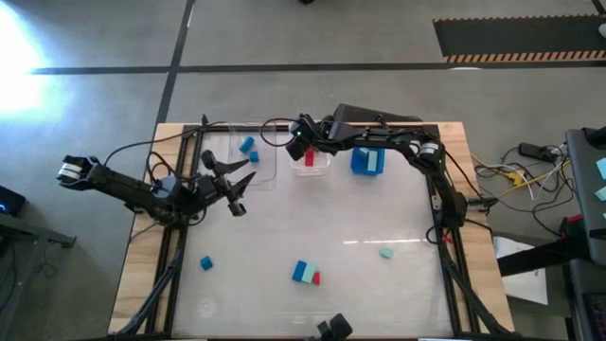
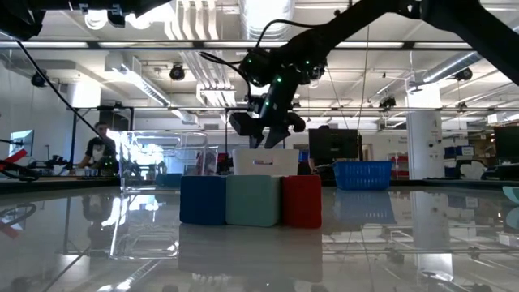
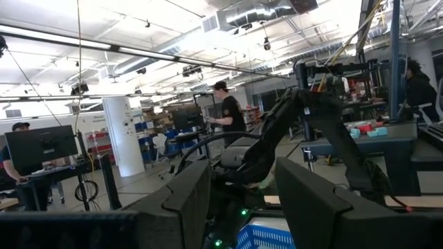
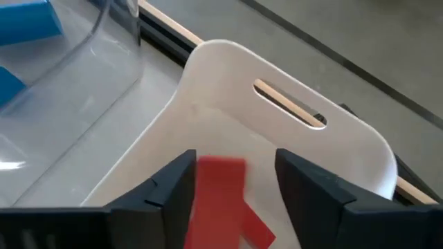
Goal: Sort & place blocks by color
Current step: Put the top red block into the white bin, then put the right blue block into the transparent bin
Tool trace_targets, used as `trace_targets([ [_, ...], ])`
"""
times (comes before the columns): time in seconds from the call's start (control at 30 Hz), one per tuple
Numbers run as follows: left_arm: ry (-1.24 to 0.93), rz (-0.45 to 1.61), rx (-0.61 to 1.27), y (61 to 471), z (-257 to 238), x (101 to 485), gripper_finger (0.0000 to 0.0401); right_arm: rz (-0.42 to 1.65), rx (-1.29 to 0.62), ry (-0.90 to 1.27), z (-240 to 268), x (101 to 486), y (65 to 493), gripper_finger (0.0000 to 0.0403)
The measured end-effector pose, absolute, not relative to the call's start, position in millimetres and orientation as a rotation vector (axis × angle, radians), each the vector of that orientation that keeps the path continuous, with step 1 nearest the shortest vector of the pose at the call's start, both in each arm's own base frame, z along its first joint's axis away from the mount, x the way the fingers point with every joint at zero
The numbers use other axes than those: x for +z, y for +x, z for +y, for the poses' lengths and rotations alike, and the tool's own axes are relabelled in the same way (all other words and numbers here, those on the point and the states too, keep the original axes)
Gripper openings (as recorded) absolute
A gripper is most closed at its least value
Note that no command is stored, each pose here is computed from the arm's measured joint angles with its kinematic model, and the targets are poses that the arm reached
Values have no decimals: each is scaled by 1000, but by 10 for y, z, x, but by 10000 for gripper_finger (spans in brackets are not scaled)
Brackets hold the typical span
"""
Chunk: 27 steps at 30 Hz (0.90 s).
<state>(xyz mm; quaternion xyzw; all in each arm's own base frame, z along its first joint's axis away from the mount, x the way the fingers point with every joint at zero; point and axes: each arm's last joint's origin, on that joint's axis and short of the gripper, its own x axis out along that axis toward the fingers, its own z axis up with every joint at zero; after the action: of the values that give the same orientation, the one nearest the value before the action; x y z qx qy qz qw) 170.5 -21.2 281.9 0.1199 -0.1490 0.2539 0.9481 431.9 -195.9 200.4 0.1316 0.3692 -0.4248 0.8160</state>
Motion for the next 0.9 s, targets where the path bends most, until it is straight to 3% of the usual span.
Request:
trace_targets([
  [0.13, 244, -303, 517, 1705, -211, 2818, 148, 770, -900, 272, -1947, 2100, 4304, 205],
  [0.37, 246, -300, 516, 1709, -212, 2814, 148, 822, -852, 250, -1671, 2459, 4170, 191],
  [0.63, 248, -287, 513, 1735, -218, 2788, 148, 903, -734, 141, -769, 2906, 3863, 164],
  [0.9, 175, -293, 498, 1770, -227, 2768, 148, 884, -550, 108, 172, 2966, 3435, 134],
])
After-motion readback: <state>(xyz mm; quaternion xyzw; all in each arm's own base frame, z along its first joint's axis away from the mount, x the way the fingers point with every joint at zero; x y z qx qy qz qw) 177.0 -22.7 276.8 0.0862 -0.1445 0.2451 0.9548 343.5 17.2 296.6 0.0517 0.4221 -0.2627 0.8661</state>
